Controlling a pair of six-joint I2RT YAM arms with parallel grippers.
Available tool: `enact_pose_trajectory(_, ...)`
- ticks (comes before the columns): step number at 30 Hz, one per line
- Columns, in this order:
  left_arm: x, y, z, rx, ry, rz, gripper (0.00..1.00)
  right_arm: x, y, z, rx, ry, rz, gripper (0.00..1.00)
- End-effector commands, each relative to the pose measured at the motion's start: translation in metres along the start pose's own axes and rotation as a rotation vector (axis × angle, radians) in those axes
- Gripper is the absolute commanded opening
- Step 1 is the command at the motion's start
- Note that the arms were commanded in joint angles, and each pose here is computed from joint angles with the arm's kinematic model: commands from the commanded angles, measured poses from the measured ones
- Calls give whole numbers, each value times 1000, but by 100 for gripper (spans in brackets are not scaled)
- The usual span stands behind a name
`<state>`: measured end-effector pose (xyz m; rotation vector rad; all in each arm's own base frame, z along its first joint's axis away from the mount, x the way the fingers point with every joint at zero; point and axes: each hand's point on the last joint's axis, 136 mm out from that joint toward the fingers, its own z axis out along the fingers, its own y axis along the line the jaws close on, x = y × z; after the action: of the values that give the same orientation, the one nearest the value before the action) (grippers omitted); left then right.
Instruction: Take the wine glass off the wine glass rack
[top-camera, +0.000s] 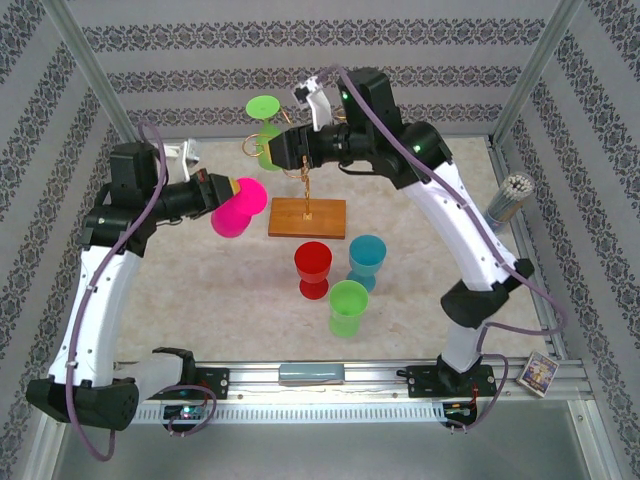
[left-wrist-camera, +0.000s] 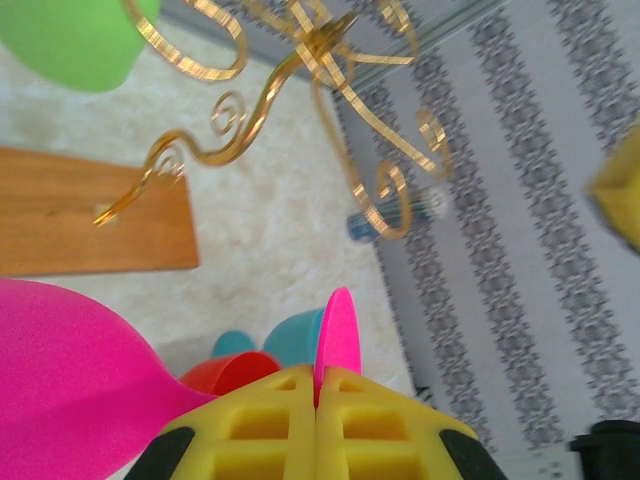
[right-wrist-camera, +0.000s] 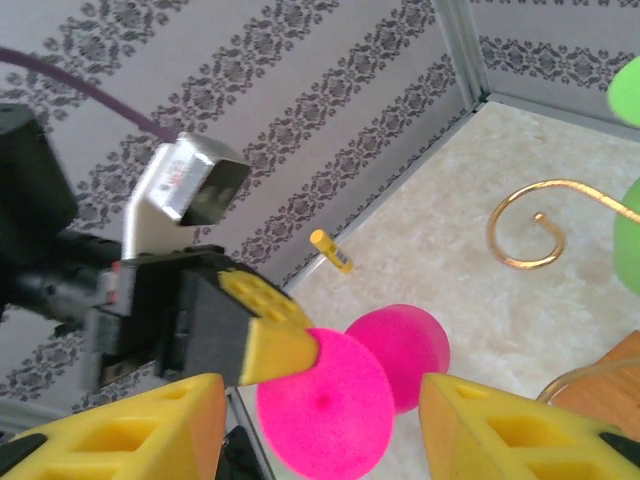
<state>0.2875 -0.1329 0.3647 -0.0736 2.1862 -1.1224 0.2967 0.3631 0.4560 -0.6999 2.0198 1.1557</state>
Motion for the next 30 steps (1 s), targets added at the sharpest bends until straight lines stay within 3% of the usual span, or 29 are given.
enact_pose_trajectory(1, 33, 26, -5, -117, 86, 74, 0, 6, 15, -13, -5, -39, -34, 55)
enact_pose_trajectory(7, 54, 51, -13, -227, 125, 163, 0, 36, 23, -30, -42, -72, 11, 56)
enact_pose_trajectory(19, 69, 73, -25, -389, 183, 417, 0, 93, 11, -36, 8, 1, 41, 56)
enact_pose_trajectory(30, 85, 105, 1, -594, 320, 738, 0, 100, 9, -41, 7, 2, 43, 58)
